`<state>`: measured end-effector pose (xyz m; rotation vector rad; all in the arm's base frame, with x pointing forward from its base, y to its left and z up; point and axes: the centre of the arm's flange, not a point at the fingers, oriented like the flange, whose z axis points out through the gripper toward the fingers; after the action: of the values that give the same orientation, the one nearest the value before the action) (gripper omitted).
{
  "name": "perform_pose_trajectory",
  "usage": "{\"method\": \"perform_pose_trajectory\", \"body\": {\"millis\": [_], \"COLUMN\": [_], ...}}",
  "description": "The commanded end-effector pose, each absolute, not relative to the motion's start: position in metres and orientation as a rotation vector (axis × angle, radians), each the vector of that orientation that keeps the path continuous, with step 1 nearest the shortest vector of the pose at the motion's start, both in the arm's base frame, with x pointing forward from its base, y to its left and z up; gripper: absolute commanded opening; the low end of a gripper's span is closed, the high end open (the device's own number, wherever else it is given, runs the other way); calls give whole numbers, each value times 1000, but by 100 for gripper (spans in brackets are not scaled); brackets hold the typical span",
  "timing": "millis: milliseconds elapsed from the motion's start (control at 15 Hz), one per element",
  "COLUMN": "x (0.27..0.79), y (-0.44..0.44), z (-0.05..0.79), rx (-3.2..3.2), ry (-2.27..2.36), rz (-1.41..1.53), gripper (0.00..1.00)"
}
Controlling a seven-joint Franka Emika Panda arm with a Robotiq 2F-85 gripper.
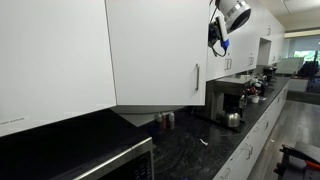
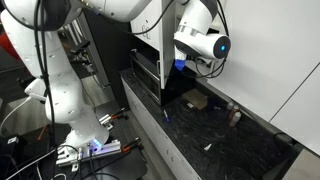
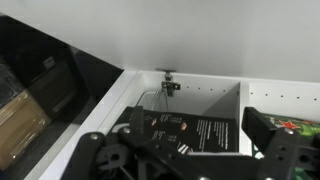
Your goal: Open the left door of the second upper cabinet from the left
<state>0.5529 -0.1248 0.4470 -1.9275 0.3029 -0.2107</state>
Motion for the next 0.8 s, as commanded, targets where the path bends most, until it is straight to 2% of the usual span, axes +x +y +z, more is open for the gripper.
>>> {"method": "perform_pose_trajectory", "body": {"millis": [0, 733], "x": [570, 546], "y": [-100, -63], "z": [444, 422], "rx": [-1916, -1892], "ry": [179, 49], "rz": [-66, 165], "gripper": [100, 100]}}
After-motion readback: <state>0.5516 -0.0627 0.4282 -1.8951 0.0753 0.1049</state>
